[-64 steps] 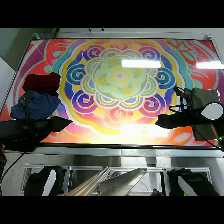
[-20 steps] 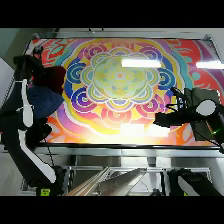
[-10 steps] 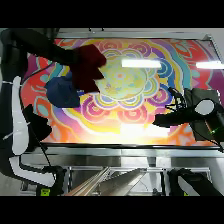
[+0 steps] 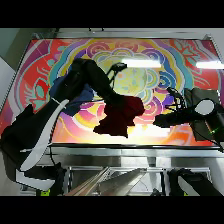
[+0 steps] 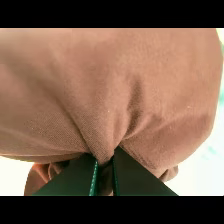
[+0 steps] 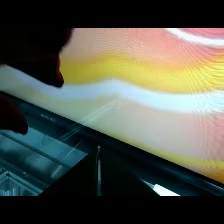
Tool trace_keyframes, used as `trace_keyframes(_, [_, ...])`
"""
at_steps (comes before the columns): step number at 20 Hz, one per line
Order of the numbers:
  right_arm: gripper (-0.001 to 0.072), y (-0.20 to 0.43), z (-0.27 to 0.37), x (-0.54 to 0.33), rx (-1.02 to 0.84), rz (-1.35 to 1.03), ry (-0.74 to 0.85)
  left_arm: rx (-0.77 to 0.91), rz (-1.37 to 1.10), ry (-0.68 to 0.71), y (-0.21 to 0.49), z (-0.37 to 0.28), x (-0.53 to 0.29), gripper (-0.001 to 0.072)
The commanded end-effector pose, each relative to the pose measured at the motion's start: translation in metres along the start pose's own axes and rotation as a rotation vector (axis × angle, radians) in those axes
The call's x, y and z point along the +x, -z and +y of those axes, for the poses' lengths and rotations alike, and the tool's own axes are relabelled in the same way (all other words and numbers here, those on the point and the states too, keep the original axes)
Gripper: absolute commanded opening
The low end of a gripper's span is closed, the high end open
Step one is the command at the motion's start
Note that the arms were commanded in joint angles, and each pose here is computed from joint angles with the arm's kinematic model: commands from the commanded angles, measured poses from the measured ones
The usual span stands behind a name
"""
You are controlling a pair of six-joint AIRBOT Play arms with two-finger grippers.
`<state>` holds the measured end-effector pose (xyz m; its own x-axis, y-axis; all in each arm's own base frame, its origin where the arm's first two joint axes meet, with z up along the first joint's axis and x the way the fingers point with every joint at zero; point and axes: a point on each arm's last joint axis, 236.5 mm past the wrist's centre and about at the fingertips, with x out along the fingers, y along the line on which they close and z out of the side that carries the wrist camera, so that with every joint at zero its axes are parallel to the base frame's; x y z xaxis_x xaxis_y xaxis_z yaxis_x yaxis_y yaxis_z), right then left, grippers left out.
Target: Fold the shirts.
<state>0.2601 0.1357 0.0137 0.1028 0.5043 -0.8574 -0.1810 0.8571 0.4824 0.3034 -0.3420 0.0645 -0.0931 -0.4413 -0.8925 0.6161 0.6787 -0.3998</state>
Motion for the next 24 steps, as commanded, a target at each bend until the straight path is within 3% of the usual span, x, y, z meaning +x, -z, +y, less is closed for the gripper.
trace_keyframes(1, [0.0363, -0.005, -0.001, 0.000, -0.003, -0.022, 0.003, 0.016, 0.062, 0.050, 0.018, -0.027, 0.024, 0.0019])
trace_keyframes(2, [0.0545, -0.007, -0.001, 0.000, -0.003, -0.029, 0.005, 0.008, 0.057, 0.048, 0.016, -0.025, 0.023, 0.0047])
trace_keyframes(3, [0.0547, -0.008, -0.001, 0.000, -0.002, -0.032, 0.005, -0.003, 0.047, 0.045, 0.014, -0.020, 0.018, 0.0412])
trace_keyframes(4, [0.0531, -0.008, -0.001, 0.000, -0.002, -0.033, 0.004, -0.056, 0.026, 0.039, 0.011, -0.011, 0.009, 0.0695])
trace_keyframes(7, [0.0531, -0.013, -0.002, 0.000, -0.002, -0.053, 0.008, -0.138, -0.053, -0.043, 0.005, 0.039, -0.028, 0.0701])
trace_keyframes(11, [0.0531, -0.022, -0.004, -0.001, -0.001, -0.093, 0.016, -0.302, -0.214, -0.354, -0.001, 0.170, -0.085, 0.0677])
trace_keyframes(12, [0.0531, -0.024, -0.004, -0.001, -0.001, -0.100, 0.017, -0.345, -0.259, -0.369, -0.005, 0.198, -0.090, 0.0505])
trace_keyframes(13, [0.0531, -0.026, -0.005, -0.001, -0.001, -0.111, 0.020, -0.371, -0.293, -0.356, -0.010, 0.222, -0.089, 0.0406])
trace_keyframes(14, [0.0531, -0.030, -0.005, -0.002, -0.001, -0.126, 0.023, -0.395, -0.309, -0.355, -0.010, 0.247, -0.086, 0.0420])
trace_keyframes(15, [0.0532, -0.034, -0.006, -0.002, -0.001, -0.142, 0.026, -0.441, -0.311, -0.364, -0.005, 0.276, -0.080, 0.0587])
trace_keyframes(16, [0.0532, -0.037, -0.007, -0.003, -0.001, -0.155, 0.029, -0.493, -0.307, -0.373, 0.003, 0.304, -0.074, 0.0700])
trace_keyframes(19, [0.0531, -0.047, -0.009, -0.005, -0.001, -0.201, 0.039, -0.614, -0.264, -0.380, 0.032, 0.368, -0.047, 0.0693])
trace_keyframes(21, [0.0531, -0.057, -0.011, -0.007, -0.001, -0.243, 0.047, -0.655, -0.214, -0.372, 0.046, 0.393, -0.026, 0.0407])
trace_keyframes(24, [0.0531, -0.066, -0.008, -0.009, 0.010, -0.283, 0.033, -0.679, -0.086, -0.488, 0.082, 0.431, -0.023, 0.0406])
